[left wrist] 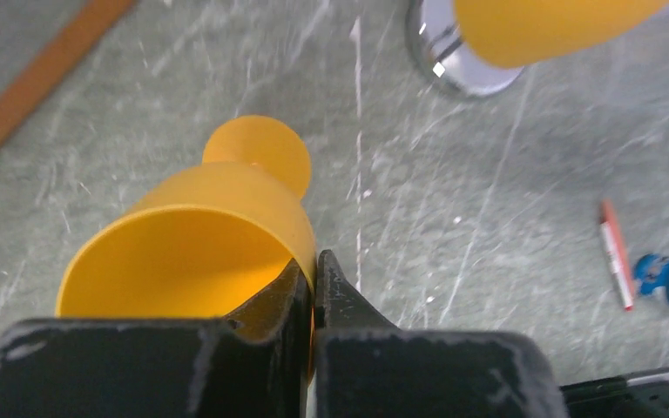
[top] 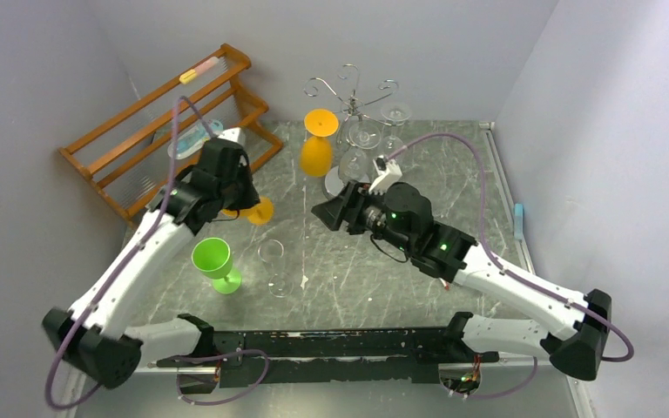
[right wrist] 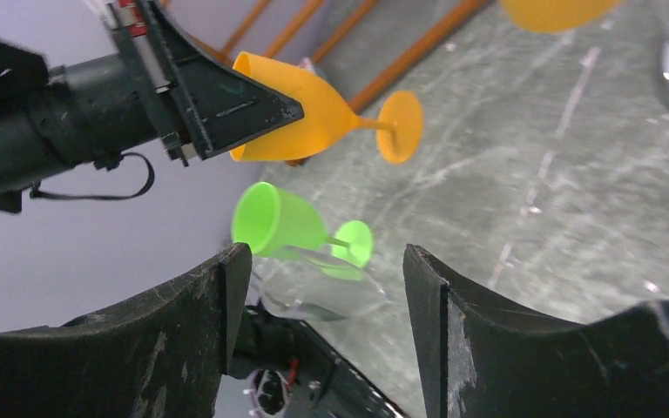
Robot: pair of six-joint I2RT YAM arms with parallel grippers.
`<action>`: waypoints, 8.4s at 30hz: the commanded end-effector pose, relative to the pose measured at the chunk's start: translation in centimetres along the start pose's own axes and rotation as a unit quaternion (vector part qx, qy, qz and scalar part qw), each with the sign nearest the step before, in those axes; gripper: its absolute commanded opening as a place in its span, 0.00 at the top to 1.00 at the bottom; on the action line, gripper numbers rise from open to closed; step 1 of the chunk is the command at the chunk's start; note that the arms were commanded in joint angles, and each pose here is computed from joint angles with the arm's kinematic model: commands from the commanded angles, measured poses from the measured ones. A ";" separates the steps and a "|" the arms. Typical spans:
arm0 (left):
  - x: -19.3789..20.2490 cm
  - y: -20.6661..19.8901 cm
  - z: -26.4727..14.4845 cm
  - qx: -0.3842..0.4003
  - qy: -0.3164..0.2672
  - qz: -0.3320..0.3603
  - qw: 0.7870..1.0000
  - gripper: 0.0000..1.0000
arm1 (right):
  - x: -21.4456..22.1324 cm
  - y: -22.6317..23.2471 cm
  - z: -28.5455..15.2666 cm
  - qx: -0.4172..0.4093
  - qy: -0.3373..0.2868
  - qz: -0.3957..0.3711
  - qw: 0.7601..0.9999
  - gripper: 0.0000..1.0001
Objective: Place the wine glass upside down on the wine glass rack
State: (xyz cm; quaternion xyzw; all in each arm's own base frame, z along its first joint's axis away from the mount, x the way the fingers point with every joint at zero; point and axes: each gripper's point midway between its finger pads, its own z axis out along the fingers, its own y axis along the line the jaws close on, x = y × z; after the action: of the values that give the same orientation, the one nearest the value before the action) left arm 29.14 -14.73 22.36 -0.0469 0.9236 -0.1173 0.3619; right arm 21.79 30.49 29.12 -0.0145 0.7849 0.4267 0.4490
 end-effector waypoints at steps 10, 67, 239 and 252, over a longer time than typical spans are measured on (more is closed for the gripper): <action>-10.4 -0.6 -14.2 0.109 -0.316 -0.077 0.939 0.95 | -5.9 12.4 2.3 -0.149 -0.055 0.073 0.985 0.32; -11.4 -5.7 -31.0 0.473 -0.452 -0.187 0.733 0.95 | -15.0 25.3 7.5 -0.232 -0.191 0.294 0.907 0.78; -27.2 -17.6 5.0 0.436 -0.143 -0.252 0.852 0.95 | -14.9 8.6 -11.7 -0.158 -0.293 -0.155 0.930 0.41; -27.4 -13.9 5.7 0.383 -0.170 -0.259 0.870 0.95 | -14.9 8.2 -12.0 -0.154 -0.297 -0.152 0.930 0.41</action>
State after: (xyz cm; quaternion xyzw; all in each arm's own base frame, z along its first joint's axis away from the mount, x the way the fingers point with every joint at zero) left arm 53.43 -26.47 38.73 -0.1578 0.6898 -0.5582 0.4332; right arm 18.96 22.50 48.24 -0.0796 0.5291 0.4586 0.7095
